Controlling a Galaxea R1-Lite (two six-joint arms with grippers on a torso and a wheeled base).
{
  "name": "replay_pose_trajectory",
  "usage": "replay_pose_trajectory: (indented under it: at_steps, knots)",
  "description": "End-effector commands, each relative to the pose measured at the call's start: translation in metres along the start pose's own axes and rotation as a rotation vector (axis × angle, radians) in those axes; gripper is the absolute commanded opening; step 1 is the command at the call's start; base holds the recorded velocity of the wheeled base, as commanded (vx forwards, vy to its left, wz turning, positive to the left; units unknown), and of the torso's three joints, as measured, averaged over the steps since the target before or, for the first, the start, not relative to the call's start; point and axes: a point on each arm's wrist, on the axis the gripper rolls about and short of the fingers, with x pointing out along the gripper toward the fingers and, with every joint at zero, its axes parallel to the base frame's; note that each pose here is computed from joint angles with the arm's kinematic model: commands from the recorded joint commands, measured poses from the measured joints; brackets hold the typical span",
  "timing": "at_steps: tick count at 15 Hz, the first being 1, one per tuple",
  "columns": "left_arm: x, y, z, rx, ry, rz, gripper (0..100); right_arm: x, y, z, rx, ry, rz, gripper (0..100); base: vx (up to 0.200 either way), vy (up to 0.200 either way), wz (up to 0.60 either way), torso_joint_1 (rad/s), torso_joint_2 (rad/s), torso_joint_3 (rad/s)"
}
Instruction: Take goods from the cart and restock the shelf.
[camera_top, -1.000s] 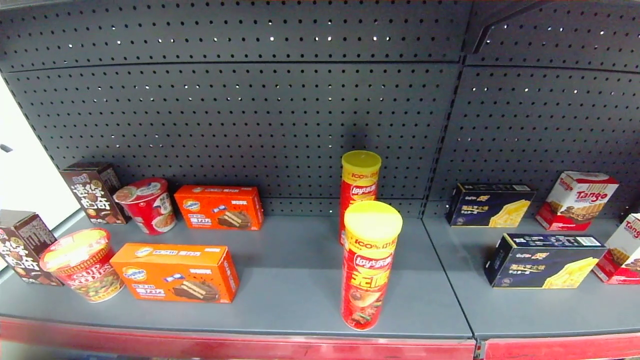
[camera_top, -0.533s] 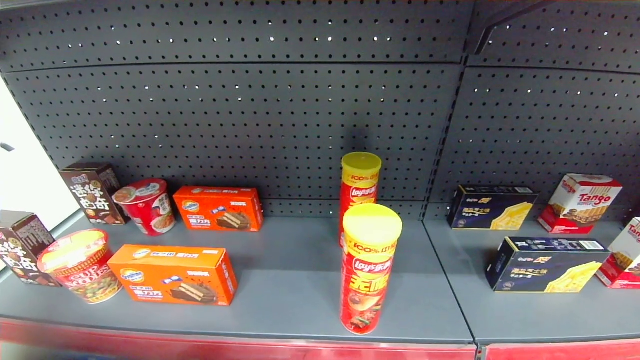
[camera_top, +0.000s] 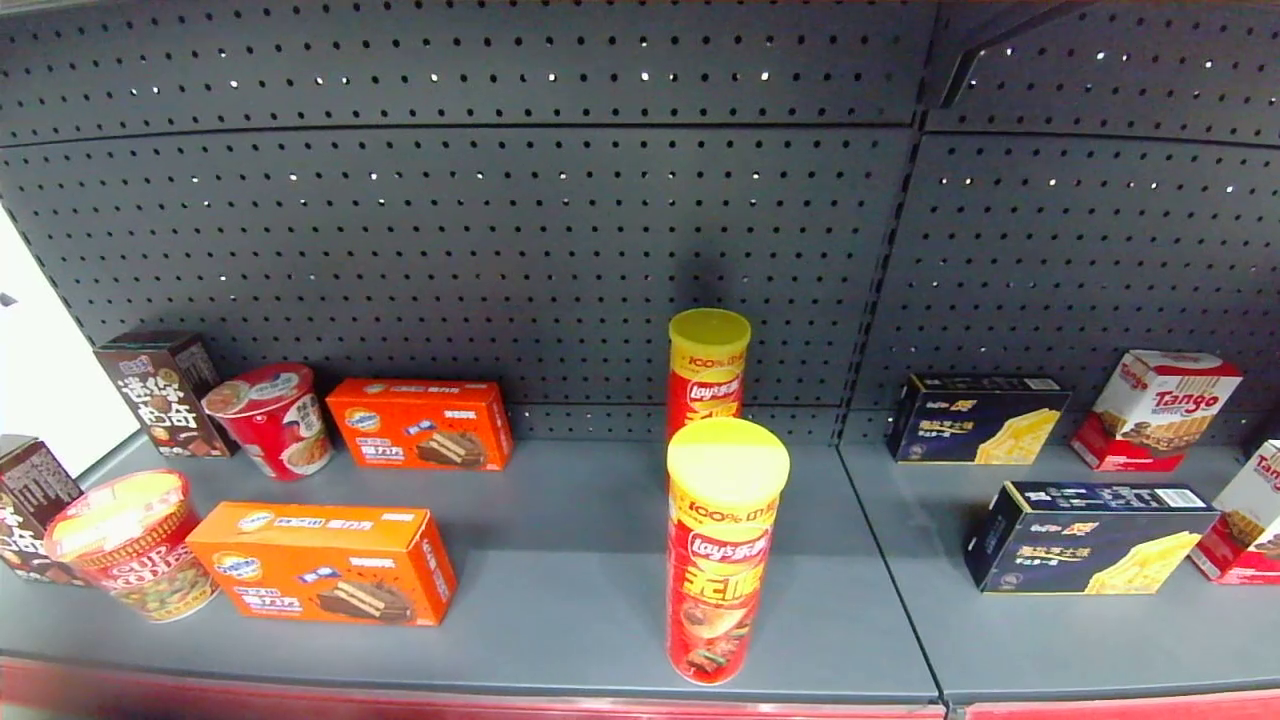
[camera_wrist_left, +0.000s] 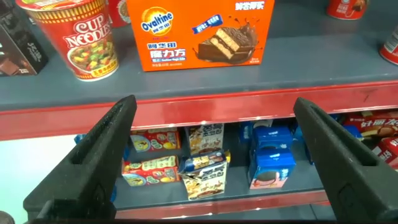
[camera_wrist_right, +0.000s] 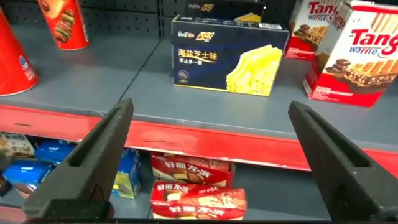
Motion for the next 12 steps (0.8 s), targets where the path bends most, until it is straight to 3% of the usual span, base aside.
replay_pose_trajectory:
  at_steps: [1, 4, 6, 9, 12]
  knots:
    - [0.0001, 0.0000, 0.0001, -0.001, 0.002, 0.001, 100, 0.0002, 0.0000, 0.0002, 0.003, 0.001, 0.000, 100, 0.000, 0.000, 0.00, 0.000, 0.00, 0.000]
    - [0.0001, 0.0000, 0.0001, 0.001, 0.002, 0.002, 100, -0.0005, -0.0032, 0.0022, -0.002, 0.000, -0.133, 100, 0.000, 0.000, 0.00, 0.000, 0.00, 0.000]
    - [0.0001, 0.0000, 0.0001, 0.001, 0.002, 0.002, 100, -0.0001, -0.0005, -0.0002, 0.001, 0.010, -0.021, 100, 0.000, 0.000, 0.00, 0.000, 0.00, 0.000]
    - [0.0001, 0.0000, 0.0001, 0.002, 0.002, -0.001, 100, 0.0001, -0.0039, -0.0036, 0.107, 0.057, -0.185, 100, 0.000, 0.000, 0.00, 0.000, 0.00, 0.000]
    - [0.0001, 0.0003, -0.0001, -0.002, 0.003, 0.016, 100, 0.0003, -0.0018, -0.0065, 0.039, 0.065, -0.090, 100, 0.000, 0.000, 0.00, 0.000, 0.00, 0.000]
